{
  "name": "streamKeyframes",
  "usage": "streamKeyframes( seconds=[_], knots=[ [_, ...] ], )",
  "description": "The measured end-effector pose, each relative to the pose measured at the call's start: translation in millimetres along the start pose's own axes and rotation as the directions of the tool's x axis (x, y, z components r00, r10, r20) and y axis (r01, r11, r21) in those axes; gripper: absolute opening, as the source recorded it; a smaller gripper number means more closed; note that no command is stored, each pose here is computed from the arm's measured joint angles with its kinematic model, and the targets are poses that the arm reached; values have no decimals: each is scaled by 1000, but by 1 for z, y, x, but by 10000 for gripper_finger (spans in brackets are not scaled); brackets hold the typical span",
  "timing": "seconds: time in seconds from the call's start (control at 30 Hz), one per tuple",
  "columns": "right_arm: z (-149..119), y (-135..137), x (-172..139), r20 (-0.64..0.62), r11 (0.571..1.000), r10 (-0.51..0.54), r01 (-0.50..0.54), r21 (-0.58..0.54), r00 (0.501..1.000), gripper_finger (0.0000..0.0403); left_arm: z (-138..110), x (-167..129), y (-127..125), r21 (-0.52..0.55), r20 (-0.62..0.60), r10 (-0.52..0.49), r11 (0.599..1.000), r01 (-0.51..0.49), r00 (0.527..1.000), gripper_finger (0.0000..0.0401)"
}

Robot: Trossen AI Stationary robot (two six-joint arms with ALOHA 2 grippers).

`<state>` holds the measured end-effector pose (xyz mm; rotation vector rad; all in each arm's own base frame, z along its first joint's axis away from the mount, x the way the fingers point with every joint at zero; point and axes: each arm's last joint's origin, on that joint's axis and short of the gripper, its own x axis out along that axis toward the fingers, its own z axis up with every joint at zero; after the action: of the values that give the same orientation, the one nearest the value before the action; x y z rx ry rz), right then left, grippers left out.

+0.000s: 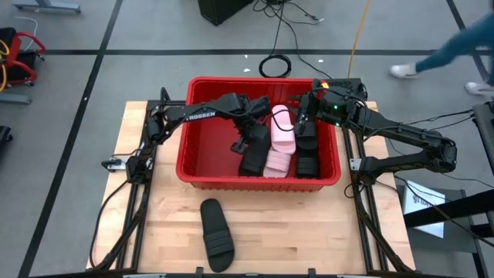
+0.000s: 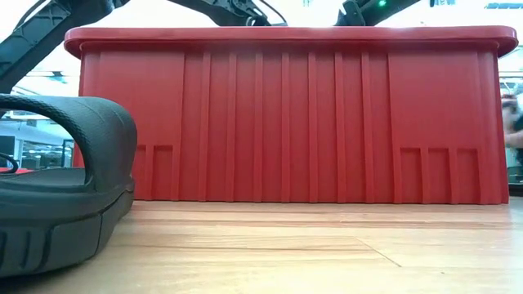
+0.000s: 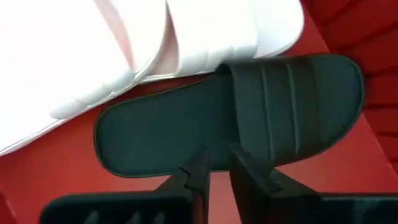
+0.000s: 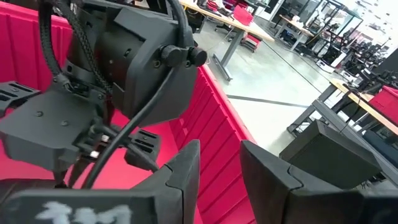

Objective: Pick and place slides into bin
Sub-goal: Put the black slide into the red bin

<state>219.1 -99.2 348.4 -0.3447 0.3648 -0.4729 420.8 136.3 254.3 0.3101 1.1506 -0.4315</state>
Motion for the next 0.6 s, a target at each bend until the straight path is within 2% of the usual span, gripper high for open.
streamKeyframes(
  seconds=[0.17,0.33,0.6],
  knots=[
    [0,0,0,0,1000,0,0,-1,1000,105,-2,-1,5,-43,3,33,999,-33,999,90],
    [0,0,0,0,1000,0,0,-2,1000,105,-13,-5,17,-122,-55,117,985,-122,992,117],
    [0,0,0,0,1000,0,0,1,1000,105,-35,-15,36,-293,-84,148,942,-166,985,127]
  ],
)
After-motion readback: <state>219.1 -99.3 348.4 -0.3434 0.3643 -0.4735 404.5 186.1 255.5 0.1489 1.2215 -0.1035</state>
